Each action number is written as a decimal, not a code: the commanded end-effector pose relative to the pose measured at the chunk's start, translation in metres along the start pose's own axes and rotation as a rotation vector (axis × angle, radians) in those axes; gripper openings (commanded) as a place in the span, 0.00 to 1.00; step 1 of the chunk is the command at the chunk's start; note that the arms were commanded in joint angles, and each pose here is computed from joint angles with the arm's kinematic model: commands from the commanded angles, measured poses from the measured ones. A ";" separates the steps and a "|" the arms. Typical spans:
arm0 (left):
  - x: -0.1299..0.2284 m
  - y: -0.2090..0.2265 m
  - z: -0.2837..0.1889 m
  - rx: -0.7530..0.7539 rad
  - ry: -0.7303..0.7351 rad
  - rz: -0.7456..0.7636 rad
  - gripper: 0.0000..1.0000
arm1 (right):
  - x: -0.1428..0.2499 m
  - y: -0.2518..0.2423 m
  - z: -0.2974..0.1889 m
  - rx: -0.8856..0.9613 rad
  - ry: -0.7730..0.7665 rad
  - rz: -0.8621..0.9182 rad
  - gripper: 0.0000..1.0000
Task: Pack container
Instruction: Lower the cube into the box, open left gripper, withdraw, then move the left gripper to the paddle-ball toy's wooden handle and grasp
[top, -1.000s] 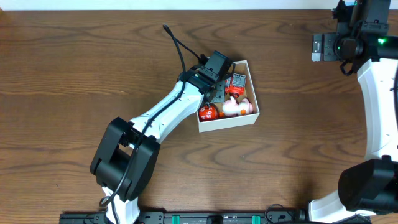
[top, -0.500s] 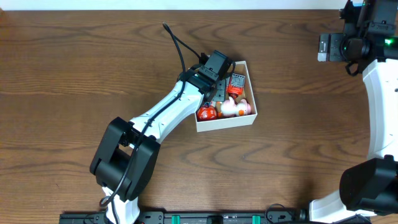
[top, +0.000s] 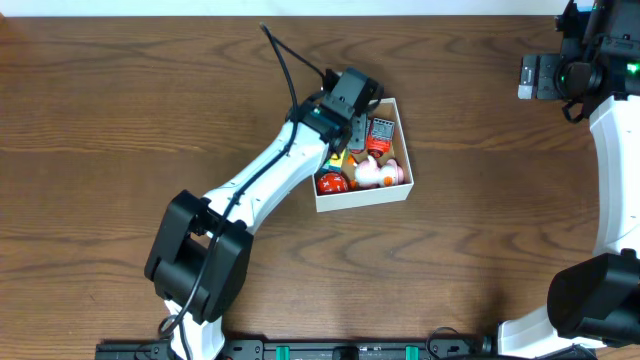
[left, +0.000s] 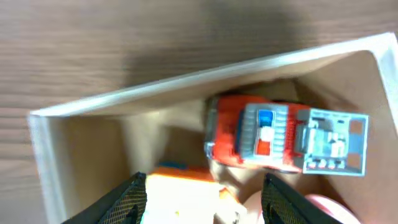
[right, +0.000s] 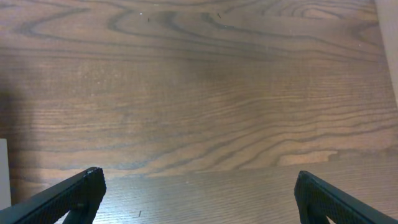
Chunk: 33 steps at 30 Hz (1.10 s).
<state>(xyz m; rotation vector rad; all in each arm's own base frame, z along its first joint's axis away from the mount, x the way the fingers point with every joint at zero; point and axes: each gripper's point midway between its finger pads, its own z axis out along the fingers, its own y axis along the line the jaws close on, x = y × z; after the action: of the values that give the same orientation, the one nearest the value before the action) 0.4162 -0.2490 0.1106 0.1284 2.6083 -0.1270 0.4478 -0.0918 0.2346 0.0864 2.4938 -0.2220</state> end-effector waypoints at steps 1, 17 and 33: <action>-0.037 0.018 -0.033 -0.111 -0.098 0.043 0.59 | -0.003 -0.006 -0.002 0.010 -0.009 0.026 0.99; 0.030 0.156 -0.114 -0.373 0.339 0.085 0.83 | -0.002 -0.006 -0.002 0.010 -0.008 0.026 0.99; 0.104 0.194 -0.098 0.126 0.669 0.458 0.95 | -0.002 -0.006 -0.002 0.010 -0.008 0.026 0.99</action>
<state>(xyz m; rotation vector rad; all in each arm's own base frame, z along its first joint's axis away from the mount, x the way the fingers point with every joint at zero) 0.3108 -0.0321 0.1362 0.7939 3.1640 0.1283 0.4478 -0.0918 0.2346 0.0864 2.4938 -0.2220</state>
